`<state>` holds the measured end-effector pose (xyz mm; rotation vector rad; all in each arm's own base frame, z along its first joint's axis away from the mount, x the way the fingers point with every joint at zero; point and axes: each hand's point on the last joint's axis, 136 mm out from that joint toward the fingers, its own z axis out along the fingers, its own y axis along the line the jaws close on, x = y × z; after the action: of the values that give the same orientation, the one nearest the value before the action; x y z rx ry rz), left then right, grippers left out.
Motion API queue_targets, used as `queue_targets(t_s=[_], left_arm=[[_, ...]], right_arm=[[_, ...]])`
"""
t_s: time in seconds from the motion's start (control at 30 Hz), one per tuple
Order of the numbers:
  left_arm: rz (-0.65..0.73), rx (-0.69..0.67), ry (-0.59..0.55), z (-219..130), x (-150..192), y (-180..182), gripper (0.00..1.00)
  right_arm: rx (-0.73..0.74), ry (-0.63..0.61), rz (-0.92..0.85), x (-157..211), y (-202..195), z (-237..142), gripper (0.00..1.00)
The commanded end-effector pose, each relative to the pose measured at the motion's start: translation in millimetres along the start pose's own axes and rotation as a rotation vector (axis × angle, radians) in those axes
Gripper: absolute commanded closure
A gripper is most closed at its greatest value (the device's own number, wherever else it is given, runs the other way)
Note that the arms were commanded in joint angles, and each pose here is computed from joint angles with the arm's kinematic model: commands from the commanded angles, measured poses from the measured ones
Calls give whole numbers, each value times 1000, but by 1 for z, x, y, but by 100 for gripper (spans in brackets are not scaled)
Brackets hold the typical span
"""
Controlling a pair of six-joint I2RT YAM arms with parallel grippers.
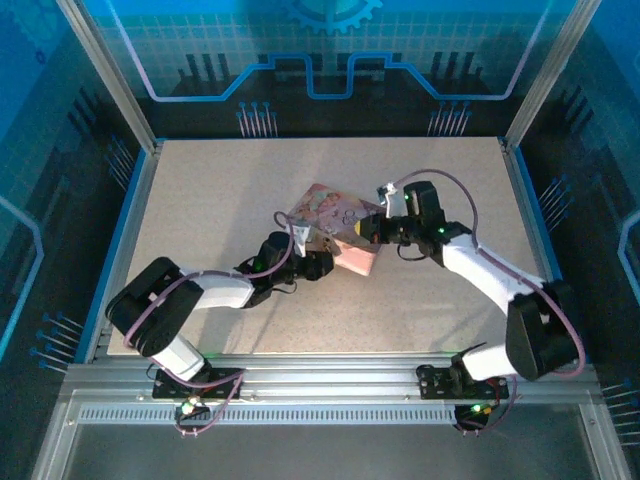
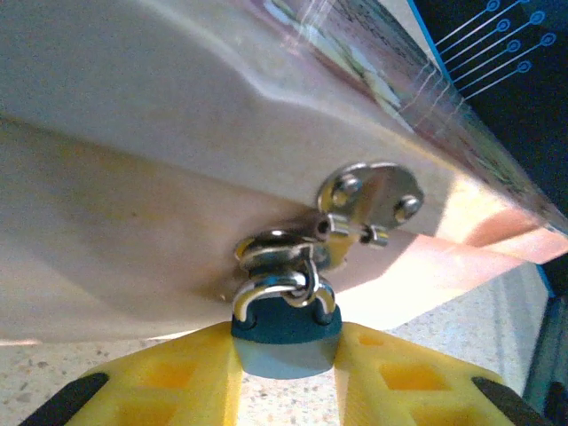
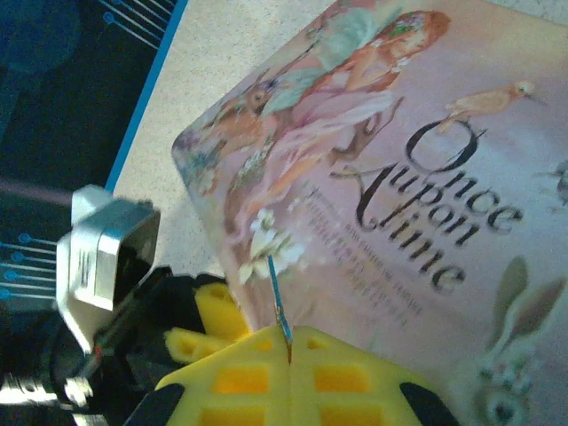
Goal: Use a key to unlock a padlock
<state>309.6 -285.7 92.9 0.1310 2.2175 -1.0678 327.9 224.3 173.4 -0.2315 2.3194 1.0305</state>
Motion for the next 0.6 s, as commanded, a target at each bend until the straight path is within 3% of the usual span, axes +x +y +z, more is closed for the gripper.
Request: queue_targets(t_s=[0.0, 0.23, 0.57], left_arm=[[-20, 72, 3, -8, -18, -33, 68], [-63, 76, 49, -12, -18, -42, 68], [-92, 93, 50, -8, -26, -49, 68]], right_arm=[[32, 21, -96, 25, 2, -7, 98], [7, 12, -213, 52, 21, -7, 98], [14, 30, -271, 86, 13, 8, 98]])
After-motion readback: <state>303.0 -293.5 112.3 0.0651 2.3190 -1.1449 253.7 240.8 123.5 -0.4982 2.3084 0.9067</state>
